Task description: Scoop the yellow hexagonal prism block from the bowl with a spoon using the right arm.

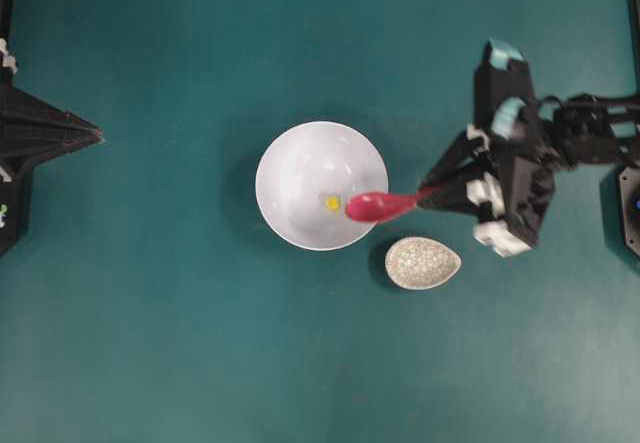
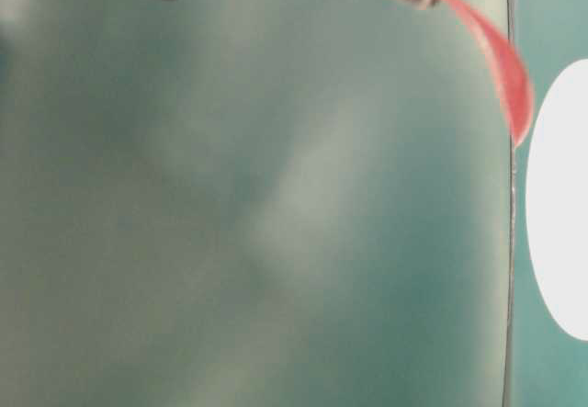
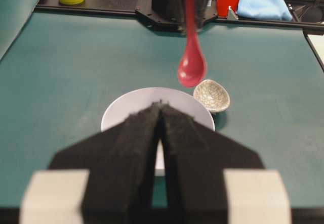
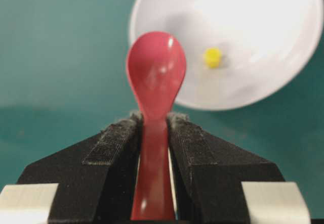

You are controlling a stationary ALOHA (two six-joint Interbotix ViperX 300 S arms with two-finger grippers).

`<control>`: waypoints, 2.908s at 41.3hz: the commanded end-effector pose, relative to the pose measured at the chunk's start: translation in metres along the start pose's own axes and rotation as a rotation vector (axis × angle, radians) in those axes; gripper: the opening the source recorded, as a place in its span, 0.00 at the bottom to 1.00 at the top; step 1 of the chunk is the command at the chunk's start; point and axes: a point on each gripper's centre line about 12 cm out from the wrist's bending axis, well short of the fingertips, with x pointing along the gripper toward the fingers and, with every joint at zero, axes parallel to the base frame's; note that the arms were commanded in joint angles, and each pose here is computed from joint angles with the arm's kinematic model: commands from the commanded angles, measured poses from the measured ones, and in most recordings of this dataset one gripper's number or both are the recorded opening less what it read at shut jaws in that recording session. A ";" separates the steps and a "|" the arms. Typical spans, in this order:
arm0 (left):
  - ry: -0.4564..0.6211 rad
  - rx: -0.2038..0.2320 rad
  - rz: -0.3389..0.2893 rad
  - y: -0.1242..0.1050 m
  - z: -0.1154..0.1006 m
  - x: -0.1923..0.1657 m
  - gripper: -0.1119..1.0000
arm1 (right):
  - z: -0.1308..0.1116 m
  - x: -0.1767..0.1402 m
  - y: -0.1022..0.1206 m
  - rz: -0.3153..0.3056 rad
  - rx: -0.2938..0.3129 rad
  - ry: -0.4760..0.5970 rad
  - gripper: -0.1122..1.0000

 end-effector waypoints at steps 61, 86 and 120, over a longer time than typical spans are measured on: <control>-0.012 0.005 0.001 0.000 0.007 0.002 0.10 | 0.051 0.052 -0.011 -0.090 0.025 0.512 0.33; -0.014 0.006 0.001 0.000 0.007 0.002 0.10 | 0.046 0.072 -0.017 -0.097 0.034 0.555 0.33; -0.020 0.008 0.001 0.000 0.008 0.001 0.10 | 0.043 0.094 -0.025 -0.111 0.043 0.530 0.33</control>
